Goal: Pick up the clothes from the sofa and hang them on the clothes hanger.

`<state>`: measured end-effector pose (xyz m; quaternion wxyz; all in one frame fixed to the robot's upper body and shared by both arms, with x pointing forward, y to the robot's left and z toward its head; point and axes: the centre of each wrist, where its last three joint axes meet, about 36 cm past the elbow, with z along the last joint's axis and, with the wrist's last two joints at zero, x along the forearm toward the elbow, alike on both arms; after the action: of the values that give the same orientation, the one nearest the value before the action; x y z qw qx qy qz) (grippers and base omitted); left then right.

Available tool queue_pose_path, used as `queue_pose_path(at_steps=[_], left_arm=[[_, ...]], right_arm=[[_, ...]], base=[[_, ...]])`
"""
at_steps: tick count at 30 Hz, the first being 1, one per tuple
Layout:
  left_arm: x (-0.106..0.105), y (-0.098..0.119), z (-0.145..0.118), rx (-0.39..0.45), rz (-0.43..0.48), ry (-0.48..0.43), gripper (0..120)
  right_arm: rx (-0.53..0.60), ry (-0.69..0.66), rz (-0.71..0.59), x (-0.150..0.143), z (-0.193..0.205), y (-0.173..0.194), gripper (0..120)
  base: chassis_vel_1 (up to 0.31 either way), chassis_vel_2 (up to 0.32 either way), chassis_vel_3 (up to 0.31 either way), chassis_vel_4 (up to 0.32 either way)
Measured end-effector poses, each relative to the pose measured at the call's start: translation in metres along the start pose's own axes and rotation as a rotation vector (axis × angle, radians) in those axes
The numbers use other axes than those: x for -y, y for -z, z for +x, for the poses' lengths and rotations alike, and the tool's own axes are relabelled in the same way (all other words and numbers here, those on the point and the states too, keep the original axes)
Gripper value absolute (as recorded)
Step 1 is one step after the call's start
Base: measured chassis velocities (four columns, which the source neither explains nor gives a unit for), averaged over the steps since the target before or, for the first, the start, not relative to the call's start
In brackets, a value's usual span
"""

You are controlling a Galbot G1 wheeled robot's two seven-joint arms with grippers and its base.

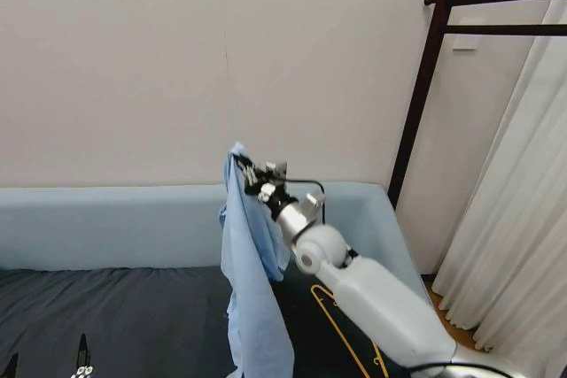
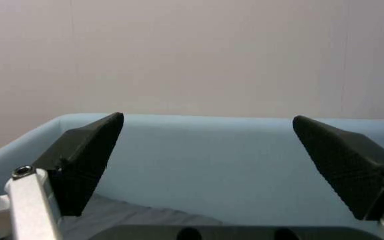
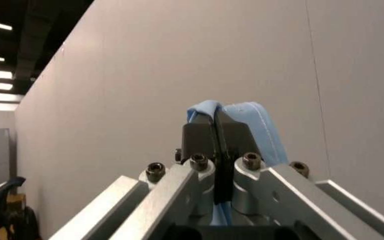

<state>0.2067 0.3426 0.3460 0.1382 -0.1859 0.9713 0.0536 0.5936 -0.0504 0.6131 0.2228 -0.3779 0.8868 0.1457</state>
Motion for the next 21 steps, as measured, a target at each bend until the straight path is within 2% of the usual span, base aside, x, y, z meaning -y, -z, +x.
queue_pose_path(at_steps=[1, 2, 5, 7, 9, 12, 15, 18, 19, 20, 21], left_arm=[[0.000, -0.001, -0.002, 0.001, 0.003, 0.000, 100], [0.000, -0.001, -0.002, 0.001, 0.003, 0.000, 100], [-0.001, -0.005, -0.004, -0.002, 0.008, 0.001, 100], [-0.001, -0.006, -0.005, -0.003, 0.010, 0.001, 100], [0.003, -0.012, -0.007, -0.008, 0.021, -0.003, 100], [0.006, -0.017, -0.008, -0.014, 0.029, -0.008, 100], [0.008, -0.021, -0.011, -0.019, 0.035, -0.015, 100], [0.008, -0.025, -0.015, -0.018, 0.040, -0.022, 100], [0.008, -0.026, -0.016, -0.018, 0.041, -0.024, 100], [0.008, -0.026, -0.016, -0.018, 0.041, -0.024, 100], [0.008, -0.027, -0.017, -0.018, 0.041, -0.026, 100]], right_arm=[[0.025, 0.003, 0.004, 0.001, -0.012, 0.016, 0], [0.025, 0.003, 0.004, 0.001, -0.012, 0.016, 0], [0.085, 0.011, 0.007, -0.006, -0.037, 0.060, 0], [0.101, 0.011, 0.010, -0.009, -0.042, 0.073, 0], [0.166, 0.004, 0.025, -0.024, -0.058, 0.119, 0], [0.183, -0.008, 0.041, -0.023, -0.055, 0.127, 0], [0.148, -0.036, 0.075, -0.012, -0.034, 0.110, 0], [-0.004, -0.086, 0.145, 0.001, 0.040, 0.047, 0], [-0.048, -0.099, 0.158, 0.002, 0.062, 0.031, 0], [-0.048, -0.099, 0.158, 0.002, 0.062, 0.031, 0], [-0.110, -0.114, 0.164, 0.001, 0.092, 0.011, 0]], base=[[0.000, 0.000, 0.000, 0.000], [0.000, 0.000, 0.000, 0.000], [0.000, 0.000, 0.000, 0.000], [0.000, 0.000, 0.000, 0.000], [0.000, 0.000, 0.000, 0.000], [0.000, 0.000, 0.000, 0.000], [0.000, 0.000, 0.000, 0.000], [0.000, 0.000, 0.000, 0.000], [0.000, 0.000, 0.000, 0.000], [0.000, 0.000, 0.000, 0.000], [0.000, 0.000, 0.000, 0.000]])
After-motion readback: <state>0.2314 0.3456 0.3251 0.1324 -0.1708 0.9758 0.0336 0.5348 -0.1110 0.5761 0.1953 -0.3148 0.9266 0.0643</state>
